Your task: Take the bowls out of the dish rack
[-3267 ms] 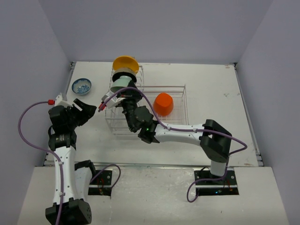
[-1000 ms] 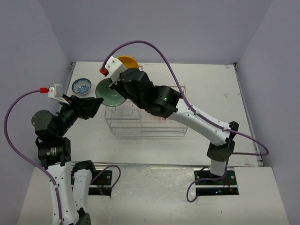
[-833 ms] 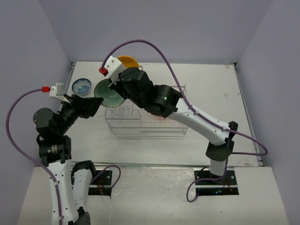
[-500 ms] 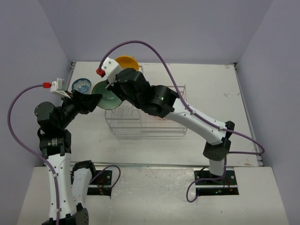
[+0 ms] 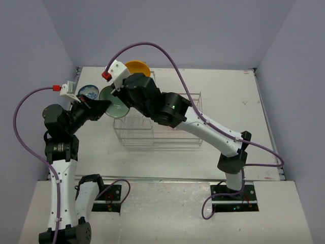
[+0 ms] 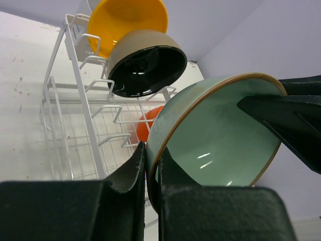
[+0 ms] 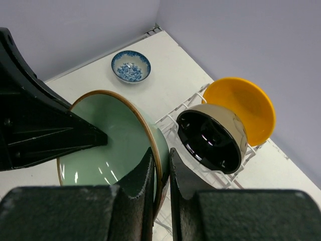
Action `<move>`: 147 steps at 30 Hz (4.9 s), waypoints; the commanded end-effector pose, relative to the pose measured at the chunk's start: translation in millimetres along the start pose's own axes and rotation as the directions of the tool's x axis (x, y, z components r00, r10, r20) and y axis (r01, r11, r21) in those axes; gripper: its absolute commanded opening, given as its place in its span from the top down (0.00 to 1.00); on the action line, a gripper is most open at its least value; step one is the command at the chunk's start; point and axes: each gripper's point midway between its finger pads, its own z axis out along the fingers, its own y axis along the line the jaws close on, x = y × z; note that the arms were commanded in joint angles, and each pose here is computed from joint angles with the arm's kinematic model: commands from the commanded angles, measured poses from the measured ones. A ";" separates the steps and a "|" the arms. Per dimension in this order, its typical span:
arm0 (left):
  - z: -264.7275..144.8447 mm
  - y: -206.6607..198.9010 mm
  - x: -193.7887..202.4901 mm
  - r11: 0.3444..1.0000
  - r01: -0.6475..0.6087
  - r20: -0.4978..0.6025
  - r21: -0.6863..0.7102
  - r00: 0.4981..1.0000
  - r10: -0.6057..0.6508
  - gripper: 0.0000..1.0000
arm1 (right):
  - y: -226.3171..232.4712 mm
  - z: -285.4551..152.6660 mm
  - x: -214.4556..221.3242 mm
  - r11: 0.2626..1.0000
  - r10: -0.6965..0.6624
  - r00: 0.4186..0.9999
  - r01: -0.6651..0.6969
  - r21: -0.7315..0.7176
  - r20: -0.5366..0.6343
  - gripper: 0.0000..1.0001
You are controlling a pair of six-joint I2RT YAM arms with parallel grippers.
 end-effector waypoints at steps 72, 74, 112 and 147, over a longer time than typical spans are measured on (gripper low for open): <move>131.3 332.8 -117.1 0.579 0.094 0.025 -0.810 0.992 -0.125 1.00 | -73.8 -150.6 51.5 0.981 0.172 0.982 -0.162 0.107 -0.084 0.11; 140.4 347.7 -105.4 0.583 0.108 0.011 -0.805 0.986 -0.167 1.00 | -77.0 -153.3 51.3 0.979 0.174 0.981 -0.163 0.120 -0.084 0.11; 125.8 409.2 -30.8 0.468 0.175 0.000 -0.866 0.937 -0.349 1.00 | -98.0 -156.0 36.7 0.965 0.182 0.981 -0.164 0.206 -0.070 0.11; 99.1 391.7 -33.3 0.488 0.193 0.020 -0.851 0.941 -0.337 0.57 | -87.5 -155.2 43.4 0.972 0.187 0.978 -0.171 0.159 -0.092 0.12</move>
